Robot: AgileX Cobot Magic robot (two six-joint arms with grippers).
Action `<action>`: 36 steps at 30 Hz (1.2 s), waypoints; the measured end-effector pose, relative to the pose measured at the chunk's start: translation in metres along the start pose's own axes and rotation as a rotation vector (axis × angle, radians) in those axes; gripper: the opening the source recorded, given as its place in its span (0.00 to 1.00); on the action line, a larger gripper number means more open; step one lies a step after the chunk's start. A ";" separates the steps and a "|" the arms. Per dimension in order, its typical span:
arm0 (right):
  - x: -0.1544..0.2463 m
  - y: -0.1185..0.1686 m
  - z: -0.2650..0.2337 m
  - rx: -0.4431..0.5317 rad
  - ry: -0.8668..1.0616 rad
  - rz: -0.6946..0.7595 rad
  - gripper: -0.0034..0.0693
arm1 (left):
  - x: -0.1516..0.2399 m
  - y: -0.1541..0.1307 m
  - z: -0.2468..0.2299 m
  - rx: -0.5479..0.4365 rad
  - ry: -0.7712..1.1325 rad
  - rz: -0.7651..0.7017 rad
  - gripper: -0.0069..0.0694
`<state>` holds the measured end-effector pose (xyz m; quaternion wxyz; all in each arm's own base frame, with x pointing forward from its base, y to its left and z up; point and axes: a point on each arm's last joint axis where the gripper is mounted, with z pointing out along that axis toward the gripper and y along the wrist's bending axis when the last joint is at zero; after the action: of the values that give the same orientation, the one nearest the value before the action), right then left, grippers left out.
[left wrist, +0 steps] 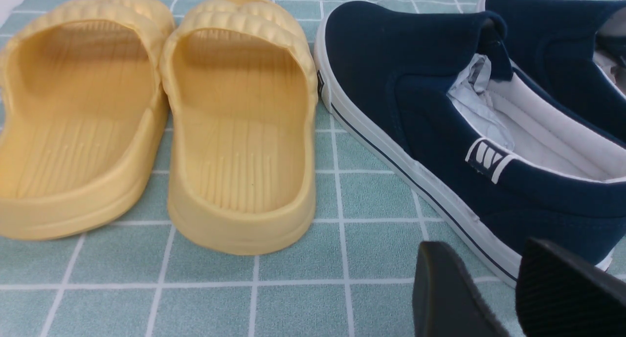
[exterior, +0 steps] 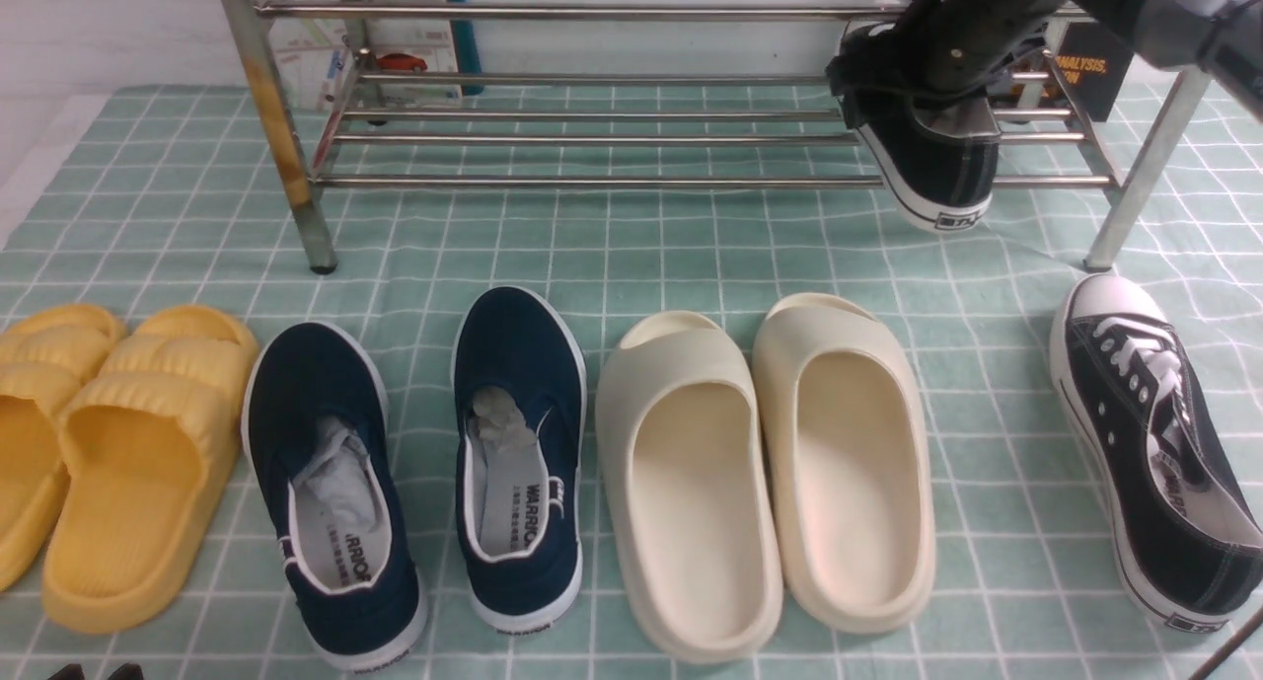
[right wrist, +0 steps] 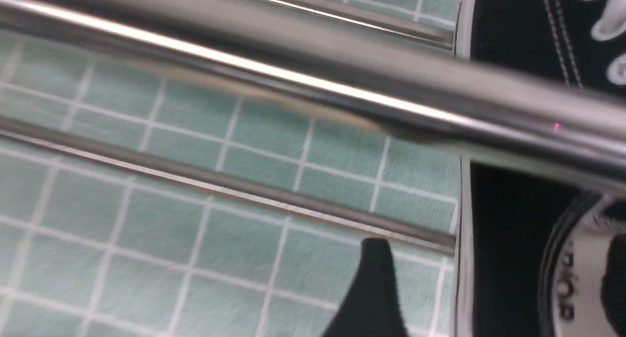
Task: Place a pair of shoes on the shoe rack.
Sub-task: Use the right arm to put a shoe into the shoe rack, then use the right arm to grab the shoe closest to it
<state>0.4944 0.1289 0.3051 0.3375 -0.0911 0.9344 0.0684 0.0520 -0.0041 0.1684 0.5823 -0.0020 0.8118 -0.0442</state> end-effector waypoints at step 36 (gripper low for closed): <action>0.208 -0.040 -0.070 0.206 0.444 0.203 0.69 | 0.000 0.000 0.000 0.000 0.000 0.000 0.40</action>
<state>0.3027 0.0511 0.2220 0.1229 0.0253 0.9920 -0.0150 0.0520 -0.0041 0.1684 0.5823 -0.0020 0.8118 -0.0442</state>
